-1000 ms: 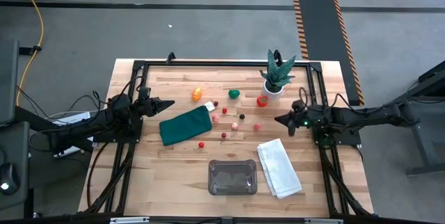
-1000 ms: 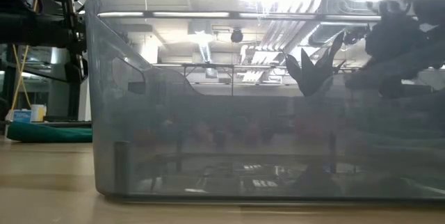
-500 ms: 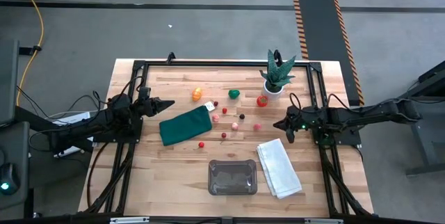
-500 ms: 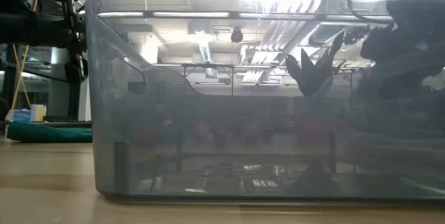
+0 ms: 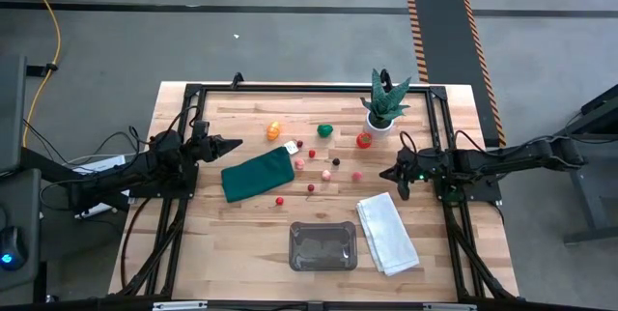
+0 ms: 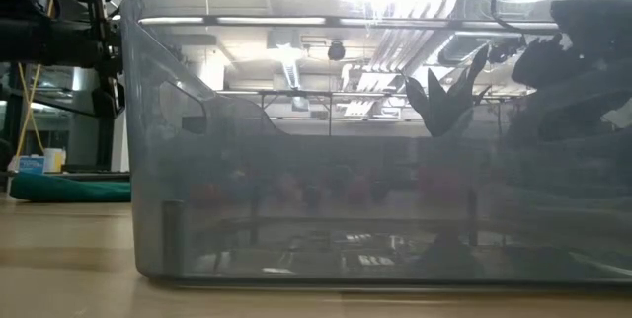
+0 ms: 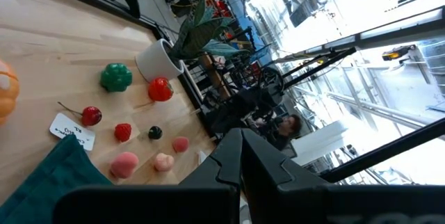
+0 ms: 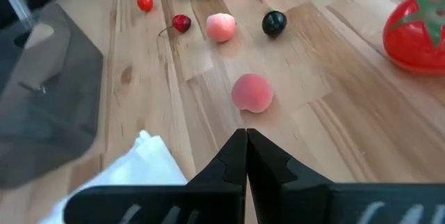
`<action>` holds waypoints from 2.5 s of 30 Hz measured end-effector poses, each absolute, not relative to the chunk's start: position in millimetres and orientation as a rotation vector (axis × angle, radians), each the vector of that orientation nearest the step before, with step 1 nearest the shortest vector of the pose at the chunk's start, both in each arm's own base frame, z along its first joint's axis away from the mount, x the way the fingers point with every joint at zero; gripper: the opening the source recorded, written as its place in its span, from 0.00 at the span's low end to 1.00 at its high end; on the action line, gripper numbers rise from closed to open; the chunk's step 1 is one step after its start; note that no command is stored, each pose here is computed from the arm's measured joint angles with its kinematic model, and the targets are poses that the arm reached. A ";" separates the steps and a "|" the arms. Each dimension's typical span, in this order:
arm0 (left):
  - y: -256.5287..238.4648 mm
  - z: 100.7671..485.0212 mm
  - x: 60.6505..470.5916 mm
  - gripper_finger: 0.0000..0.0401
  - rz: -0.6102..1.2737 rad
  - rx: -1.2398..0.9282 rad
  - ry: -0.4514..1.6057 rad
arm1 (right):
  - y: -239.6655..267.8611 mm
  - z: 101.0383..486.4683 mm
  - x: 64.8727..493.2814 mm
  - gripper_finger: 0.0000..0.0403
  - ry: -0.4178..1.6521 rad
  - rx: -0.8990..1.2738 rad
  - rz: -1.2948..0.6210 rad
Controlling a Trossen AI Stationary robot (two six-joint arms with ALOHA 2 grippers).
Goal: Pick and placing Produce into tupperware
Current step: Put the right pink peach into the black bin
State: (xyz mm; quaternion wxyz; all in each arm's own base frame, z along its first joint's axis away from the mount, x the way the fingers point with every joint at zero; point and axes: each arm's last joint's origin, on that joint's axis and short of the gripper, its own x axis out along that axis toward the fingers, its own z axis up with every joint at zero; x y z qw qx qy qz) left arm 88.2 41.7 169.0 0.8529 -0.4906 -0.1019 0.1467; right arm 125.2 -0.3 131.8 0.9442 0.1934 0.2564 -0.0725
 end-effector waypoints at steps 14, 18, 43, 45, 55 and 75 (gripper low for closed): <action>41.7 169.0 88.2 0.00 0.316 -0.946 -0.199 | 1.0 131.9 125.2 0.00 0.538 0.072 -0.008; 41.7 169.0 88.2 0.00 0.315 -0.946 -0.199 | 1.1 131.9 125.2 0.01 0.538 0.019 0.006; 41.7 169.0 88.2 0.00 0.315 -0.946 -0.199 | 1.6 123.9 139.4 0.29 0.560 -0.021 0.033; 41.7 169.0 88.2 0.00 0.315 -0.946 -0.199 | 1.6 121.4 141.9 0.30 0.571 -0.008 0.029; 41.6 169.0 88.2 0.00 0.312 -0.946 -0.198 | 0.5 113.5 155.7 0.49 0.554 0.037 -0.022; 41.6 169.0 88.3 0.00 0.312 -0.946 -0.198 | 0.0 96.2 173.5 0.51 0.525 0.032 -0.042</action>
